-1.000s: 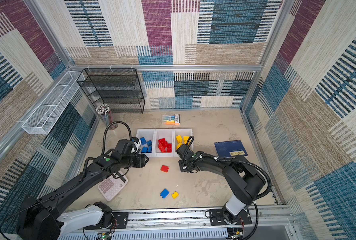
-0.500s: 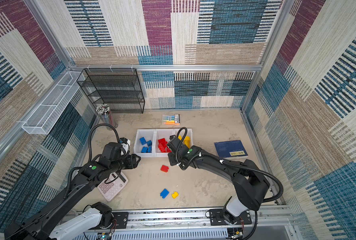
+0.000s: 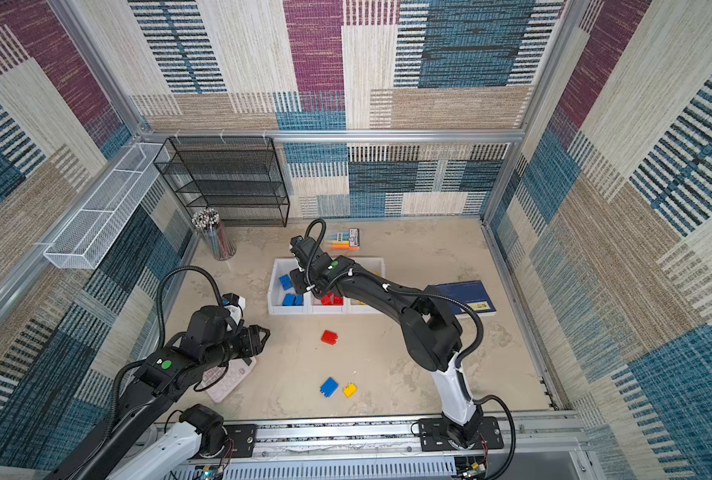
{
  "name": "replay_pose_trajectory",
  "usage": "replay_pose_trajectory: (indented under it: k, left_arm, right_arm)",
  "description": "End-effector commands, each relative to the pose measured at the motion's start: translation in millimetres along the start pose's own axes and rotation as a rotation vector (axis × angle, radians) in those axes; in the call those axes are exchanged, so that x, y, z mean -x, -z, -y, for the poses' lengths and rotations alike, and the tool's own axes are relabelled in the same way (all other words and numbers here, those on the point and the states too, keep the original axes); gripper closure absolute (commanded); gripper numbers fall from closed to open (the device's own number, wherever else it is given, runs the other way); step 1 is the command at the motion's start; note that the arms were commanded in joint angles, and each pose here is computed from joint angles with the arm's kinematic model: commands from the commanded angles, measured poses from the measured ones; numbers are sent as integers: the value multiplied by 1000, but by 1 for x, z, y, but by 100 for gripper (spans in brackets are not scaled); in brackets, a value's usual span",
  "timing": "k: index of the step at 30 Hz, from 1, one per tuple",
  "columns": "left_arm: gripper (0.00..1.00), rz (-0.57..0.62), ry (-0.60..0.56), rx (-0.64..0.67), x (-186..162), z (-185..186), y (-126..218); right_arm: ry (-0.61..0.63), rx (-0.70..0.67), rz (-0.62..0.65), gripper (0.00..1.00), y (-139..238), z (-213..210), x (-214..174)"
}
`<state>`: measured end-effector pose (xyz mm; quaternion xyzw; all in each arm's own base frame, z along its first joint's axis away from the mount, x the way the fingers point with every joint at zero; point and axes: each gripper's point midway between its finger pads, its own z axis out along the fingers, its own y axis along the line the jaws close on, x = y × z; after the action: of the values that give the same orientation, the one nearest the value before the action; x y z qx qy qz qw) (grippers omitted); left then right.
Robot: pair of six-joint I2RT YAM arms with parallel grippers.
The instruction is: Sort the legos into containers by color
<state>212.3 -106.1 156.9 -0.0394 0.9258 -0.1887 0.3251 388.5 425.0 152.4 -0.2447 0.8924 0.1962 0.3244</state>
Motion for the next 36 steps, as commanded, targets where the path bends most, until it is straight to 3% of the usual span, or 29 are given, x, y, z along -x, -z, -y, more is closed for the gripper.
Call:
replay_pose_trajectory:
  k: [1,5,8,11,24,28,36]
  left_arm:
    - [41,-11,28,14,-5,-4,0]
    - [41,-22,29,2,-7,-2,-3]
    - [41,-30,29,-3,-8,-1,-4]
    - [41,-35,28,-4,-9,-1,-4]
    - [41,-62,15,-27,-12,3,-11]
    - [41,-83,-5,-41,-11,8,-18]
    - [40,-166,-51,-83,-10,25,-42]
  right_arm:
    - [19,38,-26,62,-15,-9,-2]
    - [19,46,-56,57,-33,-11,-6]
    - [18,43,-71,42,-39,-11,-7]
    - [12,44,-51,34,-31,-13,1]
    - [14,-19,124,29,60,-2,43]
    - [-41,-51,140,28,88,19,24]
    - [-235,-166,94,27,131,85,-63]
